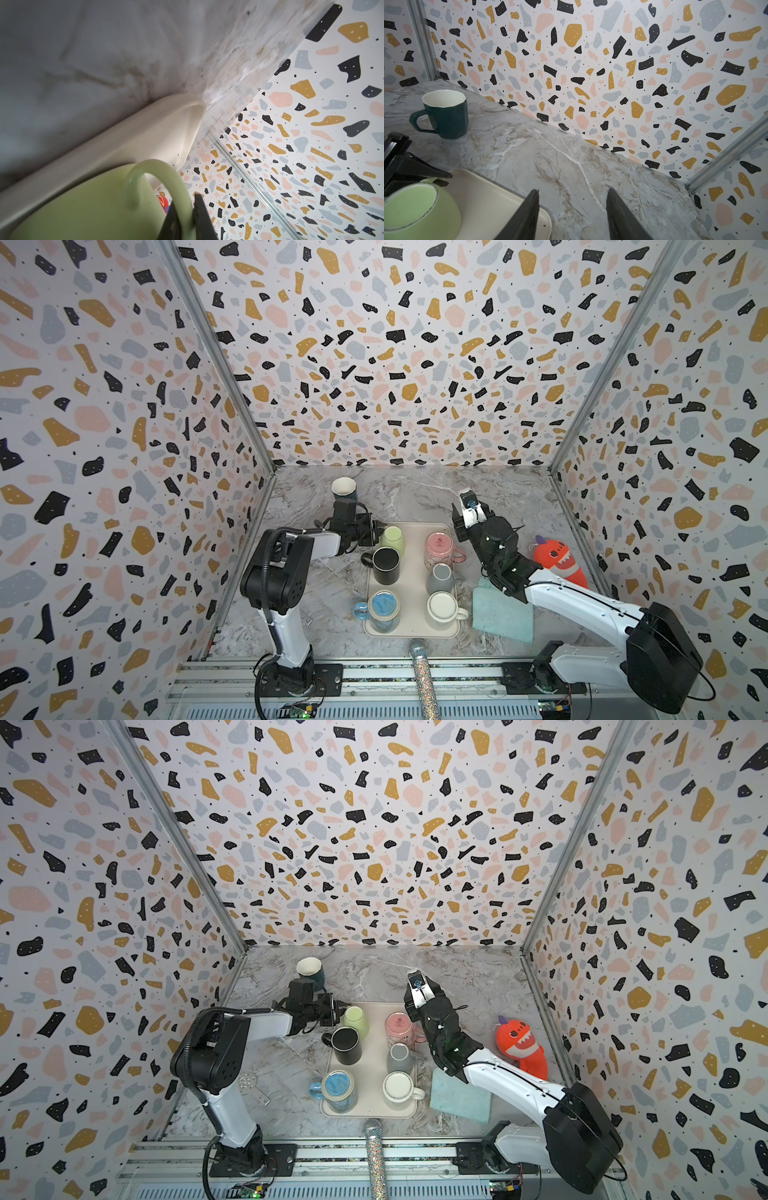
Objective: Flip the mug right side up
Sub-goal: 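Lift the light green mug with the left gripper and turn it upright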
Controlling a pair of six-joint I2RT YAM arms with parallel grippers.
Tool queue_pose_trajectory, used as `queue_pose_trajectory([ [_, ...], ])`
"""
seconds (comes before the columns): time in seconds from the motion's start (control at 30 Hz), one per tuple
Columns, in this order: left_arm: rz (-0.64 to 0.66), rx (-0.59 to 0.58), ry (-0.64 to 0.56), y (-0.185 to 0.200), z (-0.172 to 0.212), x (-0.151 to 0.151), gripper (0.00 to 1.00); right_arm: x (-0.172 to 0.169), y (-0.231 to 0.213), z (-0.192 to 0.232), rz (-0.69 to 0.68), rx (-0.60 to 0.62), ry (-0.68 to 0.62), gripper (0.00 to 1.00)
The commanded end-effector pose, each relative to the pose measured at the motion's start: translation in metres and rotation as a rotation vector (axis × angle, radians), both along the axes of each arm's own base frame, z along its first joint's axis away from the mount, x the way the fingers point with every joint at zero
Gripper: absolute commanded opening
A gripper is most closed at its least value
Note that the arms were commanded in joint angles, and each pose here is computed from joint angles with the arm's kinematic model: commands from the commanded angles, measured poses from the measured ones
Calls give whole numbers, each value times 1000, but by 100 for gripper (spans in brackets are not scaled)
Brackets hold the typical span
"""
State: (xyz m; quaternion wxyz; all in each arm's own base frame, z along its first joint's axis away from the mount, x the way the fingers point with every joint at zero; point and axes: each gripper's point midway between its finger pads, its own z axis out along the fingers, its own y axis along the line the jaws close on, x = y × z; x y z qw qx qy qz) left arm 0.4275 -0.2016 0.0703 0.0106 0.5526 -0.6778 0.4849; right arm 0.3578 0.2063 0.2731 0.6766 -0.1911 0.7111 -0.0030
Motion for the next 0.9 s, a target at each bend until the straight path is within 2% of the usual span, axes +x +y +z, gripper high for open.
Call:
queue_pose_trajectory([
  [0.0,8,-25,-60,-5,12,16,8,2,-5,17,-23,13,-32,54],
  [0.17,30,-68,-133,-9,28,32,0,2,-6,18,-26,10,-34,54],
  [0.37,30,-181,-381,-19,79,50,0,3,-7,18,-28,8,-33,54],
  [0.47,31,-258,-489,-24,105,49,0,3,-6,16,-24,11,-30,54],
  [0.57,1,-284,-559,-30,122,45,0,2,-5,14,-20,14,-23,54],
  [0.73,-56,-226,-671,-36,148,41,0,1,-3,12,-9,20,-14,54],
  [0.87,-96,-90,-742,-34,160,39,0,0,-3,11,-4,22,-6,54],
])
